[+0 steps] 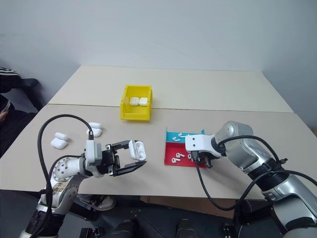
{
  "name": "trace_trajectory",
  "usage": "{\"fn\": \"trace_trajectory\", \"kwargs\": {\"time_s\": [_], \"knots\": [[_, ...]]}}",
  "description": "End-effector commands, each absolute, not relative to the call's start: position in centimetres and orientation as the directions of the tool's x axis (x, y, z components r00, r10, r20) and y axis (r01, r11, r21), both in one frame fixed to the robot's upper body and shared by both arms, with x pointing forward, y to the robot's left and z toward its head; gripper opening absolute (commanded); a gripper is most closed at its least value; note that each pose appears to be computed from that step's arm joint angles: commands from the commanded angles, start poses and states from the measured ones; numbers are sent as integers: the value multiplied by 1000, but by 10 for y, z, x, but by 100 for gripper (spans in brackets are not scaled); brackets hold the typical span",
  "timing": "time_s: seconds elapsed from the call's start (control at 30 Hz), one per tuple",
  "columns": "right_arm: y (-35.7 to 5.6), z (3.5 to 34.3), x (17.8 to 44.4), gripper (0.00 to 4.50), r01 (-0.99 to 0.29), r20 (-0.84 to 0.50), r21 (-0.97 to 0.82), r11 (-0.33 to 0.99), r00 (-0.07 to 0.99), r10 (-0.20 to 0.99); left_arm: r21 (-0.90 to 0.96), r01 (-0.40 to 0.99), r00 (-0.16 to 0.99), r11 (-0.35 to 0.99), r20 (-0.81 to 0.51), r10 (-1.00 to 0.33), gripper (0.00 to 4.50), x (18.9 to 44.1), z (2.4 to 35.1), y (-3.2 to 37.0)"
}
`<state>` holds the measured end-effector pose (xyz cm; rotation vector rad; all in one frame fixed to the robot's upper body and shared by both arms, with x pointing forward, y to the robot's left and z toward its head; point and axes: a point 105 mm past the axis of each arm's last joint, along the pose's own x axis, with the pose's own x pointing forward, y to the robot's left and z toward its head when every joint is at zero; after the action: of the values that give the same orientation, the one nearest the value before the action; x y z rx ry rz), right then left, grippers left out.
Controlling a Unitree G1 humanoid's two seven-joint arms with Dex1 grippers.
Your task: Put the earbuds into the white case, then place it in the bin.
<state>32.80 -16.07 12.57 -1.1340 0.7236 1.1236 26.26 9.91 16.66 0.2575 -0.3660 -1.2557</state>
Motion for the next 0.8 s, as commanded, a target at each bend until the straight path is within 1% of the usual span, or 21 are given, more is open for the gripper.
{"fn": "trace_trajectory", "kwargs": {"time_s": [0.03, 0.13, 0.23, 0.33, 0.4, 0.53, 0.6, 0.67, 0.73, 0.77, 0.8], "knots": [[-162, 130, 331, 80, -935, -889, -355, 9, 340, 307, 414, 865, 248, 284, 140, -959, 280, 258, 175, 96], [-163, 132, 332, 80, -932, -886, -362, 13, 349, 305, 414, 863, 253, 289, 141, -957, 280, 259, 176, 96], [-164, 142, 331, 80, -922, -870, -385, 30, 374, 321, 415, 860, 256, 298, 157, -954, 280, 260, 180, 95], [-167, 162, 330, 80, -903, -838, -424, 71, 421, 347, 415, 858, 253, 303, 171, -952, 280, 260, 184, 94], [-169, 184, 328, 80, -880, -793, -459, 122, 468, 391, 418, 857, 248, 302, 180, -952, 280, 259, 188, 93], [-166, 218, 321, 80, -848, -699, -489, 202, 520, 490, 416, 851, 248, 320, 219, -944, 280, 263, 199, 92], [-161, 245, 315, 80, -814, -591, -524, 250, 559, 581, 410, 851, 238, 329, 257, -936, 280, 265, 209, 88], [-152, 273, 307, 80, -791, -439, -528, 311, 567, 697, 402, 856, 222, 324, 281, -934, 280, 266, 216, 85], [-141, 305, 295, 80, -787, -227, -501, 360, 521, 823, 402, 864, 185, 302, 306, -934, 280, 264, 225, 81], [-137, 314, 288, 80, -794, -157, -491, 359, 486, 860, 402, 868, 169, 292, 315, -934, 280, 263, 228, 80], [-135, 318, 284, 80, -798, -118, -486, 356, 464, 878, 402, 870, 160, 287, 319, -934, 280, 263, 230, 79]]}}
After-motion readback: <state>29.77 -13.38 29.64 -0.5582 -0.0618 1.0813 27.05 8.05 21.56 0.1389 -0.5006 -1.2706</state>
